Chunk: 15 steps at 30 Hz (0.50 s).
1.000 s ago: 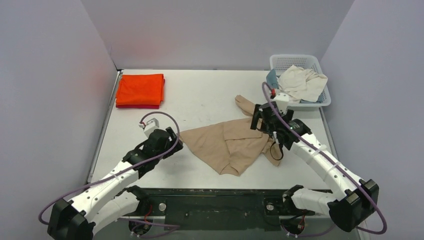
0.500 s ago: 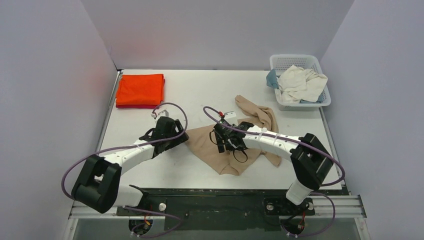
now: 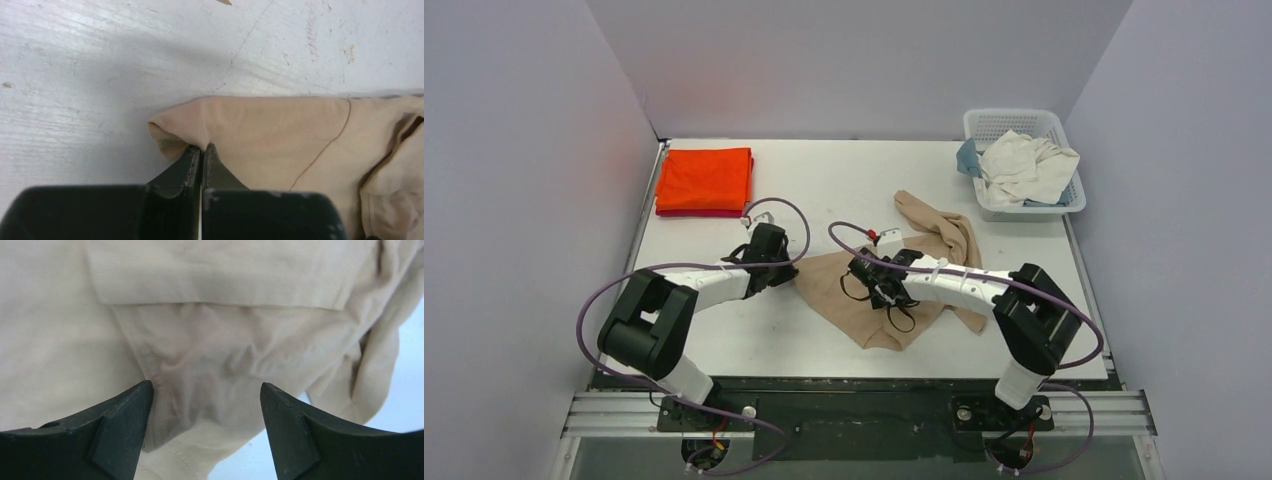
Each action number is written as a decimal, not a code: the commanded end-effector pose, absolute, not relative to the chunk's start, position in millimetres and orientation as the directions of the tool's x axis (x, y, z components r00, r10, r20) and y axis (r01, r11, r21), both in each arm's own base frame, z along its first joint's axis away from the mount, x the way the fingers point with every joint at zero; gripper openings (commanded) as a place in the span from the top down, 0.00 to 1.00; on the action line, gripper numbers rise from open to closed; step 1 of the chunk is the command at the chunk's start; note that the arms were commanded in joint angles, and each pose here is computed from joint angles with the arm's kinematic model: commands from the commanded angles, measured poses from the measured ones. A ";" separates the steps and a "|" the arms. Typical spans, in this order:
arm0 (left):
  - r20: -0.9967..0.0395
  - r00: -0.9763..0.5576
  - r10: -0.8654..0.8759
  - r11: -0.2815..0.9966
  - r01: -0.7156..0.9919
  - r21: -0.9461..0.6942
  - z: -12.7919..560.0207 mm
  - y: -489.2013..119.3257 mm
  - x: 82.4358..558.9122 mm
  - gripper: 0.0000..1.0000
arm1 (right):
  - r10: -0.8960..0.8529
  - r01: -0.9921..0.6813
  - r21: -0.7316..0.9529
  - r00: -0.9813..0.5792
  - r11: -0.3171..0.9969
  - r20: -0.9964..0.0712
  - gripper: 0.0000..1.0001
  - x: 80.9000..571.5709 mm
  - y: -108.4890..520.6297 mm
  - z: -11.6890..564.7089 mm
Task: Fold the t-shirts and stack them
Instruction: Flatten out the tshirt
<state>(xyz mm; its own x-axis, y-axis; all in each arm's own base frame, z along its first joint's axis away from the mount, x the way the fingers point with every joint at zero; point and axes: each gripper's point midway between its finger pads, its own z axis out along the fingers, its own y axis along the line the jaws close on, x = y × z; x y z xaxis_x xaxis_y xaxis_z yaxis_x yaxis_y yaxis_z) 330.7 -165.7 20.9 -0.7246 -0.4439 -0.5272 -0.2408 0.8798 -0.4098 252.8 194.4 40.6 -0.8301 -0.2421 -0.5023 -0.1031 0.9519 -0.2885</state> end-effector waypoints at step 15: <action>-0.590 -0.667 -0.455 0.887 -0.280 -0.366 43.2 -141.0 323.6 1.00 | 0.070 0.087 0.008 -0.731 0.996 -0.679 1.00 241.8 161.6 56.5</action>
<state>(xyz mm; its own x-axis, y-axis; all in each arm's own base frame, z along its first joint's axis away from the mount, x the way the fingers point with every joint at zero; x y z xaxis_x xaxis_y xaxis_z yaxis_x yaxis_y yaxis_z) 319.6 -150.3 24.5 -0.7128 -0.4431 -0.5437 -0.2734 0.8894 -0.3664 227.5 143.0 45.2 -0.7830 -0.0711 -0.6179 0.0622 0.9795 -0.1914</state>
